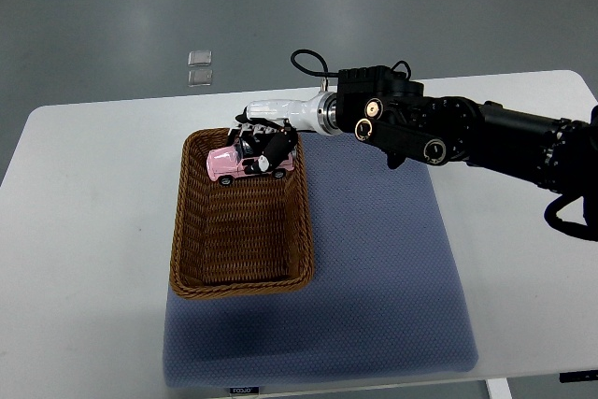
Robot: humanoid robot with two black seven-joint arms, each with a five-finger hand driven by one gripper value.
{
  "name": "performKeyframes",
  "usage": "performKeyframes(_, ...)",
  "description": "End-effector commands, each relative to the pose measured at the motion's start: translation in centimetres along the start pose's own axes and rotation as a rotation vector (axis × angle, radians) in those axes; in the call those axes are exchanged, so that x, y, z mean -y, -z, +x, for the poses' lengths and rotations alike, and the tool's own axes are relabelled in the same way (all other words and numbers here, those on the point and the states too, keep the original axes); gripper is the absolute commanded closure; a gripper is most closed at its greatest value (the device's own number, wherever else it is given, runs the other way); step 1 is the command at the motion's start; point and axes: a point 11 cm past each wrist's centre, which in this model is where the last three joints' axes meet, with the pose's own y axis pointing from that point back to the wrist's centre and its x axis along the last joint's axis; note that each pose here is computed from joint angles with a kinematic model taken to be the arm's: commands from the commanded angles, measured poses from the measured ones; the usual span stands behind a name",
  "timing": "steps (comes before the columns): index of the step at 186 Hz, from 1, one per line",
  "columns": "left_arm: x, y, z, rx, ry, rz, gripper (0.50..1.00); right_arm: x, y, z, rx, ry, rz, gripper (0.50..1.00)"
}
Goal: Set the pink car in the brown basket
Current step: 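Carry the pink car with the right hand over the wicker basket, then open the right hand to release the car and raise it away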
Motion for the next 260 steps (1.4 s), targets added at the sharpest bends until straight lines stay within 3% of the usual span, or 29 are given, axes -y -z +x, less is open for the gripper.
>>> performKeyframes(1,0.0,0.0,0.0,0.001,0.000,0.000,0.500,0.1,-0.9,-0.9,0.006,0.011,-0.013,1.000)
performKeyframes(15,0.0,0.0,0.0,0.001,0.000,0.000,0.500,0.2,-1.2,-1.3,0.014,0.017,-0.014,1.000)
performKeyframes(29,0.0,0.0,0.0,0.000,0.000,0.000,0.500,0.2,-1.3,-1.4,0.019,0.018,-0.013,0.951)
performKeyframes(40,0.0,0.0,0.0,0.000,0.000,0.000,0.500,0.2,-1.4,-1.6,0.024,0.018,-0.014,0.847)
performKeyframes(42,0.0,0.0,0.0,0.000,0.000,0.000,0.500,0.2,-1.4,-1.6,0.024,0.018,-0.014,0.846)
performKeyframes(48,0.0,0.0,0.0,0.000,0.000,0.000,0.500,0.2,-1.6,-1.7,0.029,0.019,-0.015,0.758)
performKeyframes(50,0.0,0.0,0.0,0.000,0.000,0.000,0.500,0.2,-1.6,-1.7,0.034,0.017,-0.015,0.701)
performKeyframes(54,0.0,0.0,0.0,0.000,0.000,0.000,0.500,0.2,-1.6,-1.7,0.034,0.017,-0.015,0.677)
performKeyframes(56,0.0,0.0,0.0,0.000,0.000,0.000,0.500,0.2,-1.7,-1.7,0.037,0.017,-0.015,0.638)
performKeyframes(66,0.0,0.0,0.0,0.001,0.000,0.000,0.500,0.3,-1.7,-1.9,0.040,0.020,-0.013,0.607)
performKeyframes(111,0.0,0.0,0.1,0.000,-0.002,0.000,0.500,0.2,-1.4,-1.4,0.069,0.002,0.003,0.601)
performKeyframes(164,0.0,0.0,0.2,0.001,-0.006,0.001,0.500,-1.2,2.9,4.5,0.338,-0.179,0.216,0.601)
performKeyframes(208,0.0,0.0,0.1,0.003,-0.001,0.001,0.500,-7.1,-5.7,8.3,0.991,-0.479,0.413,0.601)
performKeyframes(239,0.0,0.0,0.0,0.005,-0.001,0.002,0.500,-10.2,-12.7,6.0,1.371,-0.659,0.532,0.597)
performKeyframes(260,0.0,0.1,0.0,0.007,-0.001,0.004,0.500,-11.2,-15.2,3.9,1.504,-0.680,0.590,0.587)
